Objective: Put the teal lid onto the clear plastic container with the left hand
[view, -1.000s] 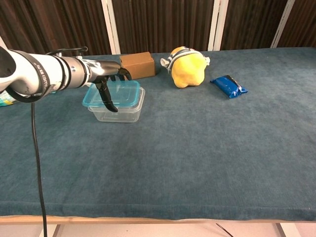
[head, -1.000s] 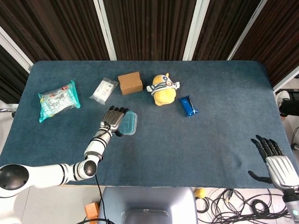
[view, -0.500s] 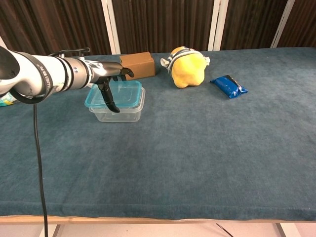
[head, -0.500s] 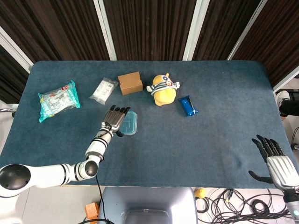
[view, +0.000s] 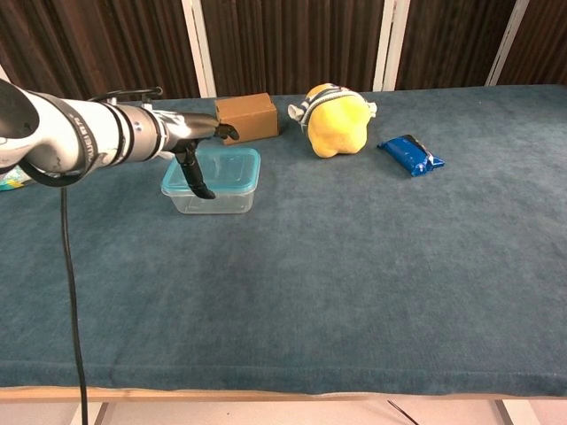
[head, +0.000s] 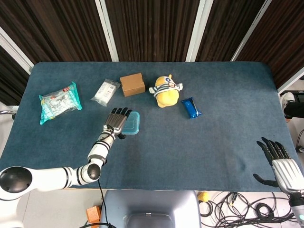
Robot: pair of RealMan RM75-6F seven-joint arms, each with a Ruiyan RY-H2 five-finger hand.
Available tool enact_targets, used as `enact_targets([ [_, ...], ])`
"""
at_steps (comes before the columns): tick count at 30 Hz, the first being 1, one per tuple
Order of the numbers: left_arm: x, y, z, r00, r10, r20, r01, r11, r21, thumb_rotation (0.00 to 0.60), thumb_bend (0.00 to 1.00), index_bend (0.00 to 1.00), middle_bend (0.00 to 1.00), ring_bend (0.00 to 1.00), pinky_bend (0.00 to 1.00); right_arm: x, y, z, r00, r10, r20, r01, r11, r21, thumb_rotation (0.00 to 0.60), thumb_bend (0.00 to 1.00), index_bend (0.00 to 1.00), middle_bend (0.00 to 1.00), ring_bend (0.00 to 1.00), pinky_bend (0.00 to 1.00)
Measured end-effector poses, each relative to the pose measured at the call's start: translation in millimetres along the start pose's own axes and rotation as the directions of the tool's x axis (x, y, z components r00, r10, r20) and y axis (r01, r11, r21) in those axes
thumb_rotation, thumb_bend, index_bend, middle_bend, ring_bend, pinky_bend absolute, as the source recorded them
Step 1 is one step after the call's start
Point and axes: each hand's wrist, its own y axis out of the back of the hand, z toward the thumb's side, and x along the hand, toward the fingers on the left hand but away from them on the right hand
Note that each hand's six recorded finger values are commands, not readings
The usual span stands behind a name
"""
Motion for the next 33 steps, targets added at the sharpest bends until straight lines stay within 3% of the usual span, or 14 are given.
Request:
enact_targets([
  [10,-16,7,10,0.999,0.022,0.049,-0.022,1.000,0.017,0.600,0.23,0.00,0.01,0.00,0.04,0,-1,0,1.000,0.003,0.001,-0.003,1.000,0.005,0.600,0.10,0.00,0.00,0.00,0.00],
  [17,-36,11,16,0.991,0.073,0.113,-0.078,0.996,0.040,0.600,0.36,0.00,0.22,0.05,0.03,2,-2,3,1.000,0.003,-0.006,-0.003,1.000,0.009,0.600,0.10,0.00,0.00,0.00,0.00],
  [22,-45,-1,11,0.985,0.096,0.141,-0.105,0.993,0.055,0.600,0.41,0.00,0.25,0.07,0.01,2,-4,5,1.000,0.008,-0.013,-0.008,1.000,0.014,0.600,0.10,0.00,0.00,0.00,0.00],
  [26,-46,-19,4,0.986,0.084,0.141,-0.093,0.994,0.057,0.600,0.41,0.00,0.24,0.06,0.00,2,-4,6,1.000,0.007,-0.014,-0.007,1.000,0.014,0.600,0.10,0.00,0.00,0.00,0.00],
  [33,-43,-31,3,0.988,0.063,0.142,-0.073,0.995,0.073,0.600,0.41,0.00,0.25,0.07,0.00,1,-5,6,1.000,0.009,-0.011,-0.009,1.000,0.016,0.600,0.10,0.00,0.00,0.00,0.00],
])
